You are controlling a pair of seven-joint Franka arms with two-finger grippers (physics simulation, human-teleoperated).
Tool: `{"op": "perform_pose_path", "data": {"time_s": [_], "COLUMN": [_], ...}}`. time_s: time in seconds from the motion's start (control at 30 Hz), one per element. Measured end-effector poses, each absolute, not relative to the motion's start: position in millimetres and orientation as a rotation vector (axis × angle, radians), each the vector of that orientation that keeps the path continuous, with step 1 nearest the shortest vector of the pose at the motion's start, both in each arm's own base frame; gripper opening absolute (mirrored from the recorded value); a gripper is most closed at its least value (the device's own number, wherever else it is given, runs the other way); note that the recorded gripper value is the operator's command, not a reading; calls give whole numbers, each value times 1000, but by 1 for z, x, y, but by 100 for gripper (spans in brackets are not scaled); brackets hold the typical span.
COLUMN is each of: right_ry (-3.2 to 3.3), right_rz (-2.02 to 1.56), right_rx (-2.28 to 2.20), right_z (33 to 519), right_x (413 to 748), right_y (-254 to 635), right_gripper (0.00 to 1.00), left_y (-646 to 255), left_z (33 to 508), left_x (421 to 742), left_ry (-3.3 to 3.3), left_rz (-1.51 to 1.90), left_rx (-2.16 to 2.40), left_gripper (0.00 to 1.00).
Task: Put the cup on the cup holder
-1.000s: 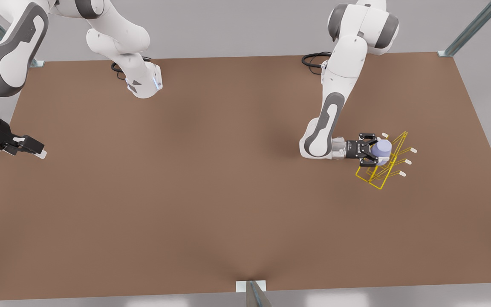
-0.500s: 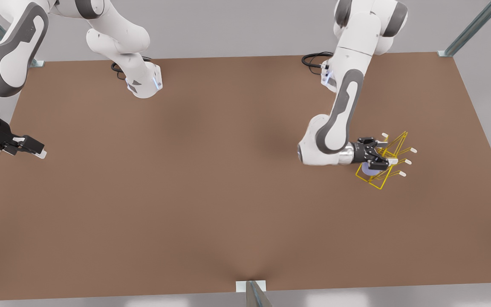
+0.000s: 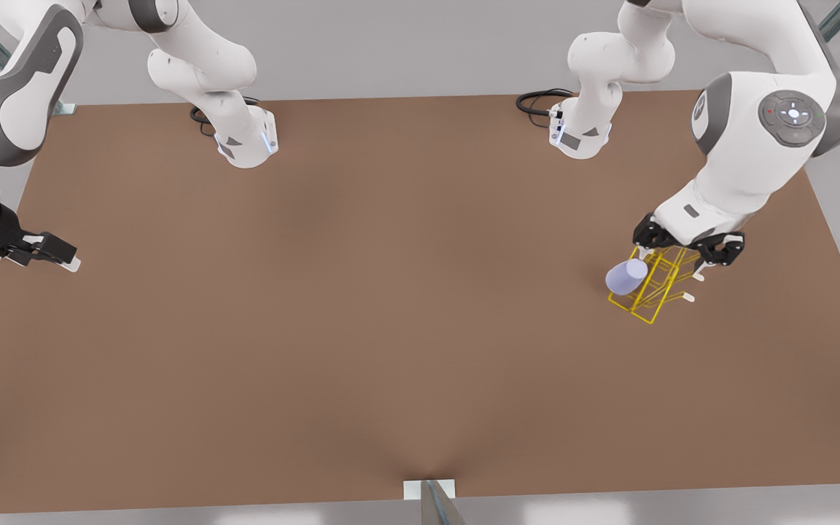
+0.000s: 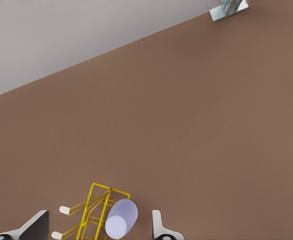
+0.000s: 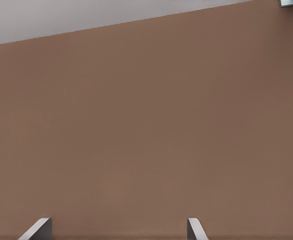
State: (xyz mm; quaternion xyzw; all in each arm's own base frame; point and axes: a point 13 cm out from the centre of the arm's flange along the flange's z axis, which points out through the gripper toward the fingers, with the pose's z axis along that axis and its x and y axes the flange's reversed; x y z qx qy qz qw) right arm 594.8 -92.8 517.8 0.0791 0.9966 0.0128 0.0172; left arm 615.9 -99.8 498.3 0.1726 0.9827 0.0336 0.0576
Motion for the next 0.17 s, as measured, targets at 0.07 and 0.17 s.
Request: {"op": "perform_pose_path", "data": {"time_s": [0.07, 0.17], "right_ry": [3097, 3097], "right_rz": [40, 40], "right_rx": [245, 246], "right_z": [518, 518], "right_x": [595, 595], "right_y": [-93, -93], "right_gripper": [100, 100], "left_y": [-101, -102], "left_z": [500, 496], "left_x": [619, 618], "left_ry": [2970, 2989], "left_rz": [91, 80], "left_rx": [485, 427], "left_gripper": [100, 100]}}
